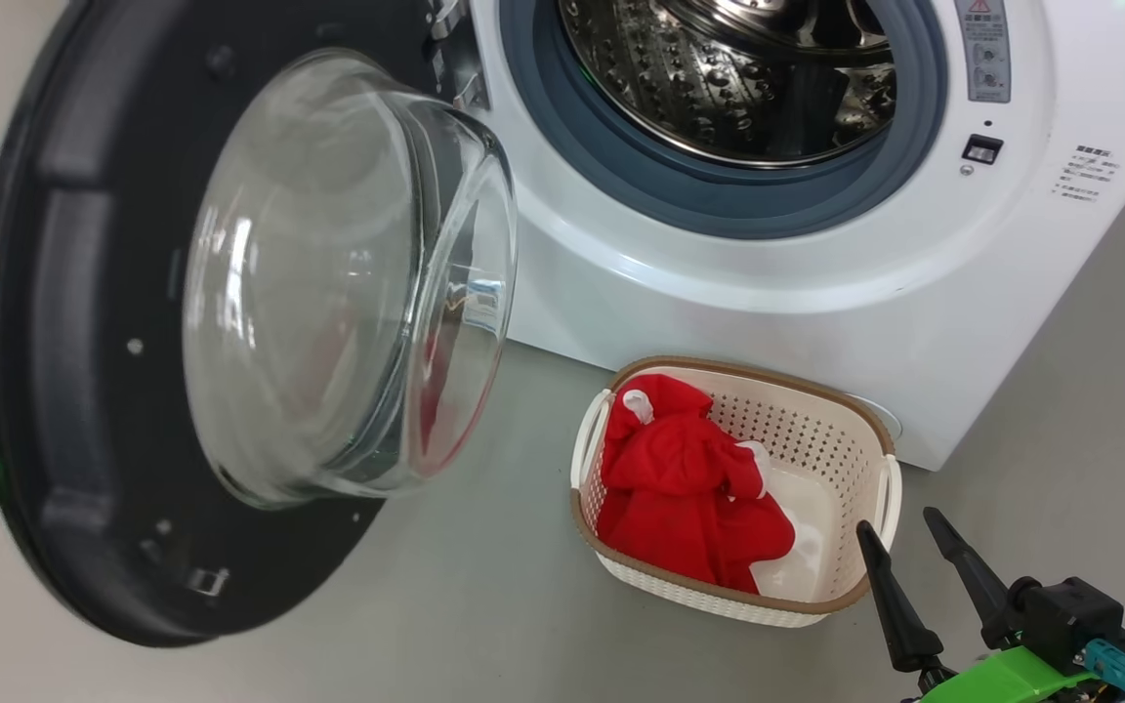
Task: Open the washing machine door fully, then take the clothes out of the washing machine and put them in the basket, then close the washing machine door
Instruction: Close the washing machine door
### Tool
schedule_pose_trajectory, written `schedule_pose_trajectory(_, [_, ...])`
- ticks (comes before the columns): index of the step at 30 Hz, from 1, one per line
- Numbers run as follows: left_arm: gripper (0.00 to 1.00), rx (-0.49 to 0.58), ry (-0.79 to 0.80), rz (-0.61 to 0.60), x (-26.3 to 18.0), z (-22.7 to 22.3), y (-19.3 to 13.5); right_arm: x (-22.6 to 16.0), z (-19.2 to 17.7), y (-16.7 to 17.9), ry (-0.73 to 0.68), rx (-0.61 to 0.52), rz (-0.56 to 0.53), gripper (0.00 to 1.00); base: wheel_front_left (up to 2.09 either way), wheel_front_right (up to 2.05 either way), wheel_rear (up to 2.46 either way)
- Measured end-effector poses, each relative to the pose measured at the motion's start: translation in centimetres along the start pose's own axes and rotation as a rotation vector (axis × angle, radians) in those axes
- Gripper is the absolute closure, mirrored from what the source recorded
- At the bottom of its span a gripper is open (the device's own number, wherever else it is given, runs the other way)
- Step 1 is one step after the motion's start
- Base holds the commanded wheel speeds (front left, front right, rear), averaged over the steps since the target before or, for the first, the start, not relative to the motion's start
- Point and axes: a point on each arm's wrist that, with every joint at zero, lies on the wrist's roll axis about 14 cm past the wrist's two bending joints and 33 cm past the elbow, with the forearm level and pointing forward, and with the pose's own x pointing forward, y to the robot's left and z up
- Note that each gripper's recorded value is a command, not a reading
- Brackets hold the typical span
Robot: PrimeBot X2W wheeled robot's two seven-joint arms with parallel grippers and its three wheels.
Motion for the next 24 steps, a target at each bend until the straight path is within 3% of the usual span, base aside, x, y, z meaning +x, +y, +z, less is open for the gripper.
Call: schedule_pose_trajectory(24, [1.00, 0.210, 0.256, -0.244, 5.1, -8.7, -8.7, -1.7, 0.9, -2.6, -0.031, 0.001, -0.090, 0.00, 0.00, 0.00, 0.00])
